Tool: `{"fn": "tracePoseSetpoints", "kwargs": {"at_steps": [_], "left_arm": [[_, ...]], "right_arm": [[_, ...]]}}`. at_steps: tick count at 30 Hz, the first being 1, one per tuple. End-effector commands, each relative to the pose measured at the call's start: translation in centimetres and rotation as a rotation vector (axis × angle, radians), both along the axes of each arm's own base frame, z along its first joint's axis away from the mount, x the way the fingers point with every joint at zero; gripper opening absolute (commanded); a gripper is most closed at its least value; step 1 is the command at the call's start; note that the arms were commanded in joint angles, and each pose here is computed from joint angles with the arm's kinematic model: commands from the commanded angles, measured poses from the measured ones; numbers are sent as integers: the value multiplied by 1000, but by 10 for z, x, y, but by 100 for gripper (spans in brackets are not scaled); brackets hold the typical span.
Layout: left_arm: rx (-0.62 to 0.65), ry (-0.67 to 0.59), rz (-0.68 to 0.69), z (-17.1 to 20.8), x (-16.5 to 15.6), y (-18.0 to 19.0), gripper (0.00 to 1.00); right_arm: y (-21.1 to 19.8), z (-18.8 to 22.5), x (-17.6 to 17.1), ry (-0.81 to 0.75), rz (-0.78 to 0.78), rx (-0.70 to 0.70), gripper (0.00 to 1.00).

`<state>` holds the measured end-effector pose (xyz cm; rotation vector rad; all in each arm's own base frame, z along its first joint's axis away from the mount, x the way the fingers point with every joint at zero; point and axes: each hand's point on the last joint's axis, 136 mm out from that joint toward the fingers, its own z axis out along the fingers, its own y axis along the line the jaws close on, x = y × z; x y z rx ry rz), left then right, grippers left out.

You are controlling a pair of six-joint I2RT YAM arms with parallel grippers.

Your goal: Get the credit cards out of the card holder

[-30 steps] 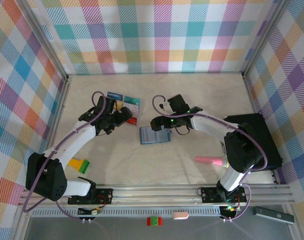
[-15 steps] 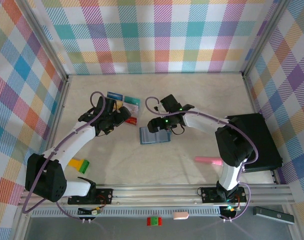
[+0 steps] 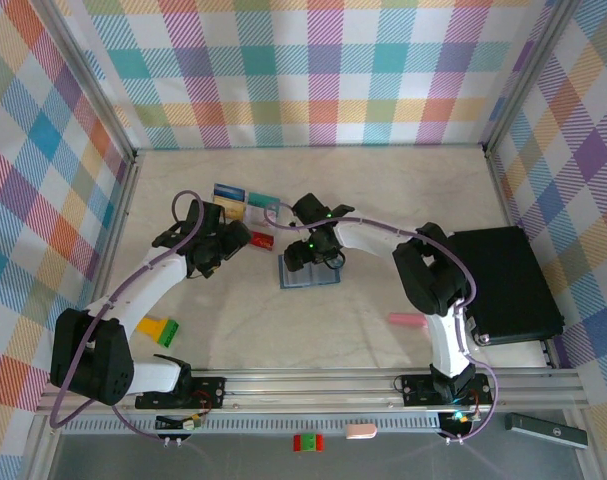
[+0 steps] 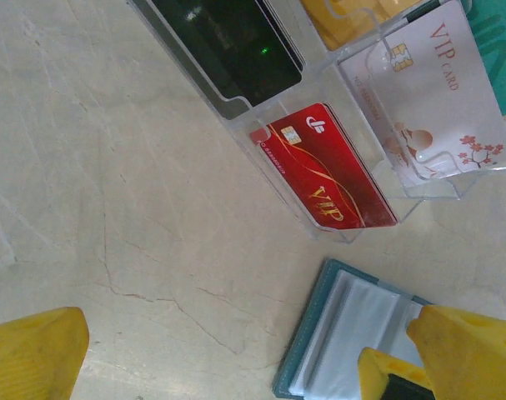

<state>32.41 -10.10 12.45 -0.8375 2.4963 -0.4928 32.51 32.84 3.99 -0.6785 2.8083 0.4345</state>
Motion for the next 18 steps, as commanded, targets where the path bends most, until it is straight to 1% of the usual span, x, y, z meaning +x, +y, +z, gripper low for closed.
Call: {"fn": "tracePoseSetpoints", "kwargs": {"at_steps": [1, 5, 11, 14, 18], "left_arm": [[-19, 0, -3, 2, -4, 0, 100], [-33, 10, -32, 0, -2, -6, 100], [-57, 26, -85, -3, -1, -20, 93], [-66, 31, -109, -5, -1, -28, 87], [-91, 44, -140, -12, -2, -41, 76]], "right_arm": [[-10, -7, -5, 23, -9, -66, 75], [-17, -20, -7, 37, -19, -107, 74], [-29, -37, -9, 51, -36, -174, 69], [-35, -45, -10, 56, -43, -203, 66], [-38, -53, -13, 69, -42, -212, 60]]}}
